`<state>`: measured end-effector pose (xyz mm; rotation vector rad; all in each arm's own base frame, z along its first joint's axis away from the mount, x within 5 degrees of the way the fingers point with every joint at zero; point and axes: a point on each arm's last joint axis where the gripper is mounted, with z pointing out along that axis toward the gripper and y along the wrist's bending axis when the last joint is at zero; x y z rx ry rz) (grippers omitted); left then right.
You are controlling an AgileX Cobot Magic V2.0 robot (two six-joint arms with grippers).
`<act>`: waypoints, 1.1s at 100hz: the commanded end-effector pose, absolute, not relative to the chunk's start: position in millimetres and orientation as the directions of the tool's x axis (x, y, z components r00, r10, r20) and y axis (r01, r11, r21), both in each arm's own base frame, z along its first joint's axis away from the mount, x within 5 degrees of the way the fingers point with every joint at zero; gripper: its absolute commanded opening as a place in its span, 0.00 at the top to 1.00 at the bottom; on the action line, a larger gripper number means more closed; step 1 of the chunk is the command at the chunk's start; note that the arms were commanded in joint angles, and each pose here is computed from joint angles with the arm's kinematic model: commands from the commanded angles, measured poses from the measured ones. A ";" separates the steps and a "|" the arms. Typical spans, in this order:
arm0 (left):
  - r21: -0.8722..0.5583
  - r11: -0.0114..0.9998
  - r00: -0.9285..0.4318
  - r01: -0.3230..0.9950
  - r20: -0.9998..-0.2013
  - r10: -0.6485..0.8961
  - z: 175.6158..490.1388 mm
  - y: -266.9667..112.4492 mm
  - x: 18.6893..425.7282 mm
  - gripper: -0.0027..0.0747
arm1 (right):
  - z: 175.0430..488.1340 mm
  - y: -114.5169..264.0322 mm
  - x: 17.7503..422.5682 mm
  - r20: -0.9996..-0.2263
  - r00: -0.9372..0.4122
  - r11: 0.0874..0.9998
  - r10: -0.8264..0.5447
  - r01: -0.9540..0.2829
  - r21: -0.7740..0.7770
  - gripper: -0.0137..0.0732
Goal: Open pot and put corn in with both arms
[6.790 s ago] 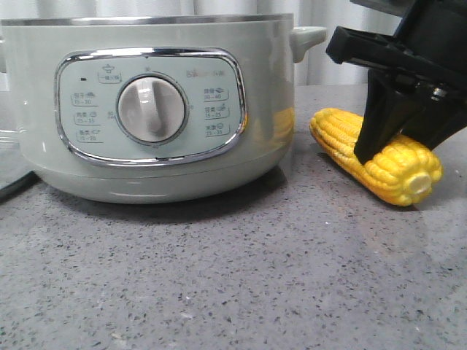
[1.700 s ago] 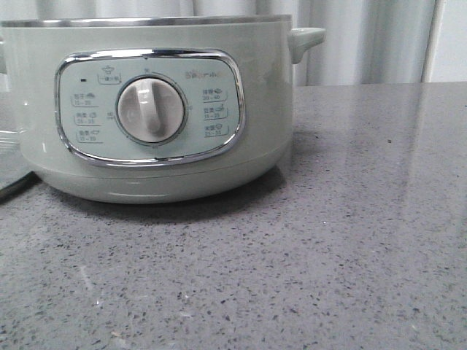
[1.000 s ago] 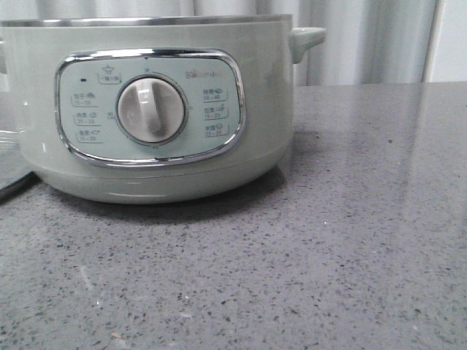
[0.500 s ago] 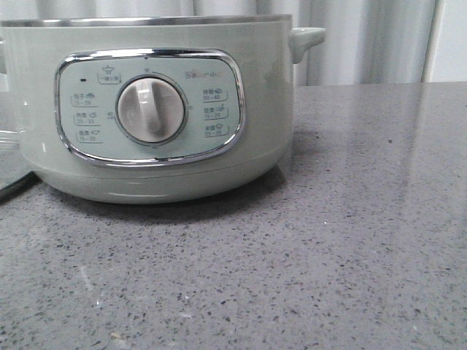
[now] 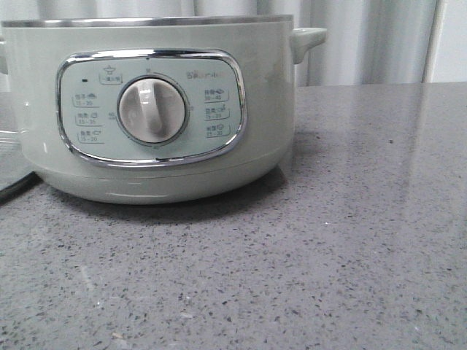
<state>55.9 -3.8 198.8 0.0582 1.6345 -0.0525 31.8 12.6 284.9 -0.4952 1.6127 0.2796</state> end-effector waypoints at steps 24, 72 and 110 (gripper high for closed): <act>0.023 0.999 -0.154 0.050 -0.988 0.030 187.7 -2.6 52.7 0.99 | 298.5 12.5 31.3 -0.992 0.044 0.876 -0.122 -0.465 -0.128 0.90; -0.009 0.999 -0.192 0.049 -0.981 0.000 184.3 -3.0 52.0 0.99 | 298.5 12.5 31.3 -0.992 0.044 0.876 -0.122 -0.465 -0.128 0.90; -0.009 0.999 -0.192 0.049 -0.981 0.000 184.3 -3.0 52.0 0.99 | 298.5 12.5 31.3 -0.992 0.044 0.876 -0.122 -0.465 -0.128 0.90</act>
